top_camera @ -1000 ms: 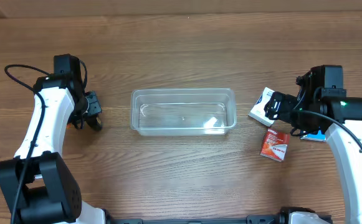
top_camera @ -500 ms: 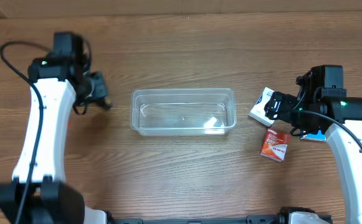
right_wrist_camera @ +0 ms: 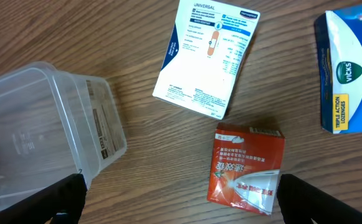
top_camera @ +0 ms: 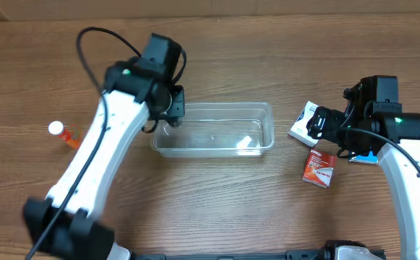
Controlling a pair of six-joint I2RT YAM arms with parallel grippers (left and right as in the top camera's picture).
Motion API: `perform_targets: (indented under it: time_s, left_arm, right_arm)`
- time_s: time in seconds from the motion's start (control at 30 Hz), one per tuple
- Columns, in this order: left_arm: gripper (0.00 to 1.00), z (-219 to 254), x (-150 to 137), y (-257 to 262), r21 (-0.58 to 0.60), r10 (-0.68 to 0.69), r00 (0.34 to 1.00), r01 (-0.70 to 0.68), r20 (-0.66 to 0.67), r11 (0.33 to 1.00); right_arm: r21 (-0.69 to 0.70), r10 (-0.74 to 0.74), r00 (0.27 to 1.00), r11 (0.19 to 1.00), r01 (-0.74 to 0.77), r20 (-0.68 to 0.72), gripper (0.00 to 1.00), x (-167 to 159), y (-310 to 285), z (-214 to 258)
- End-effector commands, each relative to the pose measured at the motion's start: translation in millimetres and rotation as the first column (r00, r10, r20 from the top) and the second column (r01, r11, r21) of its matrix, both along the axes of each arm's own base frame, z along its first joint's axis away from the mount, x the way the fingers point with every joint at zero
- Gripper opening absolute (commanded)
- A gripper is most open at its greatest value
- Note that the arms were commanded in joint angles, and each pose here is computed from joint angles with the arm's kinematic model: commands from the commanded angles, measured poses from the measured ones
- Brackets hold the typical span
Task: Pack container
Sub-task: 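Carry black bottle into the container and release it with left gripper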
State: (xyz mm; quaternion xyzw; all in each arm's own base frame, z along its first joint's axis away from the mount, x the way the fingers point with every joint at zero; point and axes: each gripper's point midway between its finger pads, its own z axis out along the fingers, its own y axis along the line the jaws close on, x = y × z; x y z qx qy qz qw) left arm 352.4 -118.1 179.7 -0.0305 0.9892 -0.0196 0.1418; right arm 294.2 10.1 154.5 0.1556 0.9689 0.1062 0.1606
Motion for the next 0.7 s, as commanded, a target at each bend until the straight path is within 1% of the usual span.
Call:
perform_targets:
  time_s: [0.0, 0.2, 0.37, 0.4, 0.47, 0.5, 0.53, 0.63, 0.67]
  left_arm:
    - [0.04, -38, 7, 6, 0.064, 0.055, 0.995, -0.050, -0.083, 0.997]
    - [0.04, -75, 16, 8, 0.120, 0.067, 0.988, -0.050, -0.142, 0.992]
    - [0.04, -90, 19, 7, 0.130, 0.072, 0.984, -0.051, -0.165, 0.990]
    - [0.06, -92, 20, 7, 0.132, 0.073, 0.983, -0.050, -0.169, 0.990]
    - [0.11, -95, 20, 8, 0.135, 0.073, 0.982, -0.050, -0.175, 0.990]
    - [0.18, -95, 20, 7, 0.135, 0.073, 0.982, -0.050, -0.175, 0.990]
    - [0.29, -95, 20, 8, 0.135, 0.073, 0.982, -0.049, -0.176, 0.990]
    - [0.40, -95, 20, 7, 0.135, 0.073, 0.982, -0.050, -0.175, 0.990]
    - [0.41, -95, 20, 7, 0.135, 0.073, 0.982, -0.050, -0.175, 0.990]
  right_arm:
    - [0.003, -0.006, 0.999, 1.000, 0.006, 0.038, 1.00, 7, -1, 12]
    - [0.003, -0.006, 0.999, 1.000, 0.006, 0.038, 1.00, 7, -1, 12]
    - [0.003, -0.006, 0.999, 1.000, 0.006, 0.038, 1.00, 7, -1, 12]
    - [0.003, -0.006, 0.999, 1.000, 0.006, 0.040, 1.00, 7, -1, 12]
    - [0.002, -0.006, 0.999, 1.000, 0.006, 0.042, 1.00, 8, -1, 13]
    - [0.002, -0.006, 0.999, 1.000, 0.006, 0.042, 1.00, 8, -1, 13]
    - [0.002, -0.006, 0.999, 1.000, 0.006, 0.042, 1.00, 8, -1, 13]
    - [0.003, -0.006, 0.999, 1.000, 0.006, 0.041, 1.00, 8, -1, 13]
    - [0.003, -0.006, 0.999, 1.000, 0.006, 0.041, 1.00, 8, -1, 13]
